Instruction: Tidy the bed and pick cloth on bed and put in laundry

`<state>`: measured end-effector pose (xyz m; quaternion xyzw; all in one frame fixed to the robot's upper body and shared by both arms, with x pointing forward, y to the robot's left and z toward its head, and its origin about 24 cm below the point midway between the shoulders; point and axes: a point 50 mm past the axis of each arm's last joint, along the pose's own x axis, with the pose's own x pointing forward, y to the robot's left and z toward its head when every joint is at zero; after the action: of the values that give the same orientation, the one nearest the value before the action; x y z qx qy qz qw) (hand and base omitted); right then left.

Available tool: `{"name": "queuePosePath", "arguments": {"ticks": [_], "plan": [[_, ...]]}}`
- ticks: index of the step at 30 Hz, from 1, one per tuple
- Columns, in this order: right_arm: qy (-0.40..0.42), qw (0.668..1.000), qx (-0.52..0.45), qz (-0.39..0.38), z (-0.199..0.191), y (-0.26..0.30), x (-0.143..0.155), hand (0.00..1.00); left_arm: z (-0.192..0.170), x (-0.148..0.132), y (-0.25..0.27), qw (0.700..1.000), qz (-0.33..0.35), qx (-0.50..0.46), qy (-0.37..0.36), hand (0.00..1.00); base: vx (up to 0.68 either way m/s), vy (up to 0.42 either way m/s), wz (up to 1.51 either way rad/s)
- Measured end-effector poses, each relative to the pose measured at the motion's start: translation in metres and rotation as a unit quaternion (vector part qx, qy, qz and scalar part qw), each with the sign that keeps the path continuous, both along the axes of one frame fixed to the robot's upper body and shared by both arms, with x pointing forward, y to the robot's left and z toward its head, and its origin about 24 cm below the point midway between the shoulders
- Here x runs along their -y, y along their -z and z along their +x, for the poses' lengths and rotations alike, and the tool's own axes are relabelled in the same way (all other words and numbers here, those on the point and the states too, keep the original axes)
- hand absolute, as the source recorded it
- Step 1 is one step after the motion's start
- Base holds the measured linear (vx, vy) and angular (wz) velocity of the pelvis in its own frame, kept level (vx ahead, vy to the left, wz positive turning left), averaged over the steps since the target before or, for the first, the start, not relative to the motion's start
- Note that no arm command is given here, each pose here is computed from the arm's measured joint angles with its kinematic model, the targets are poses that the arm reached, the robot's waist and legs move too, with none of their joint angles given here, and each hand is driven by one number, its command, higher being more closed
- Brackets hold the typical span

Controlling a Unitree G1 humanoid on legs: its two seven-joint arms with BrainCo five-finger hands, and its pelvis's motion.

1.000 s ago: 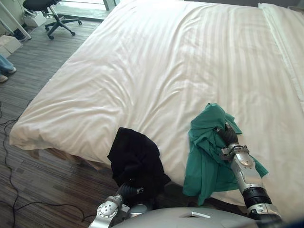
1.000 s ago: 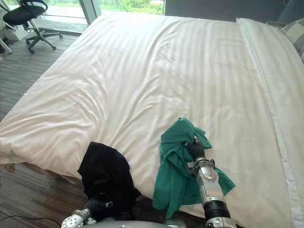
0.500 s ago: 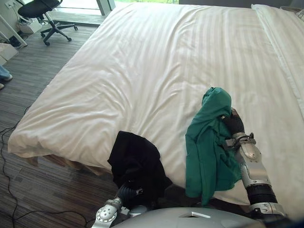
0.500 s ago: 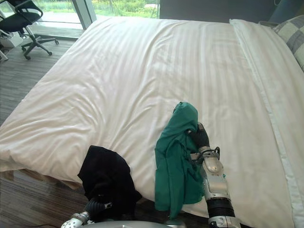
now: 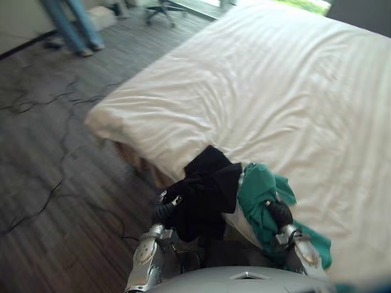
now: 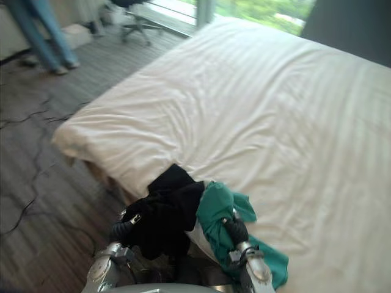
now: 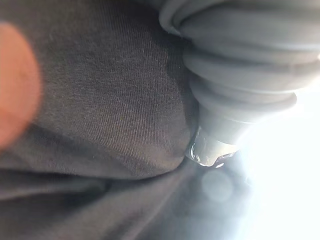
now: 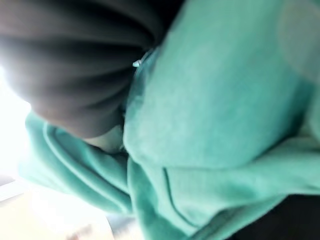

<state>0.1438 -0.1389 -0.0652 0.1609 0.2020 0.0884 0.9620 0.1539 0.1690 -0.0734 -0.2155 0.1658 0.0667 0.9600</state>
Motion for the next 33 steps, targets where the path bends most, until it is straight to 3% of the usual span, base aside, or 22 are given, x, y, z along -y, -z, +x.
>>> {"name": "queuePosePath", "arguments": {"ticks": [4, 8, 20, 25, 28, 33], "plan": [[-0.012, 1.000, -0.026, 0.000, 0.001, 0.016, -0.007, 1.00, -0.019, -0.002, 0.009, 0.997, -0.031, -0.035, -0.061, 1.00, 0.05, 0.049, 1.46], [-0.028, 0.999, -0.030, 0.004, -0.005, 0.016, -0.024, 1.00, -0.025, 0.001, 0.011, 0.997, -0.040, -0.035, -0.062, 1.00, 0.10, 0.104, 1.73], [0.054, 0.997, -0.027, -0.040, 0.006, 0.015, -0.001, 1.00, -0.019, 0.026, 0.010, 0.998, -0.050, -0.037, 0.020, 1.00, 0.22, 0.064, 1.06], [0.070, 0.997, -0.011, -0.031, 0.012, 0.008, 0.001, 1.00, -0.019, 0.031, 0.009, 0.998, -0.011, -0.049, 0.030, 1.00, 0.14, -0.032, 0.54], [0.071, 0.997, -0.014, -0.024, 0.004, 0.010, -0.001, 1.00, -0.016, 0.025, 0.009, 0.999, 0.004, -0.053, 0.010, 1.00, 0.17, -0.074, 0.95], [0.069, 0.997, -0.039, -0.007, -0.019, 0.017, -0.007, 1.00, -0.007, 0.031, 0.006, 0.998, 0.015, -0.043, 0.040, 1.00, 0.14, -0.154, 1.20]]}}
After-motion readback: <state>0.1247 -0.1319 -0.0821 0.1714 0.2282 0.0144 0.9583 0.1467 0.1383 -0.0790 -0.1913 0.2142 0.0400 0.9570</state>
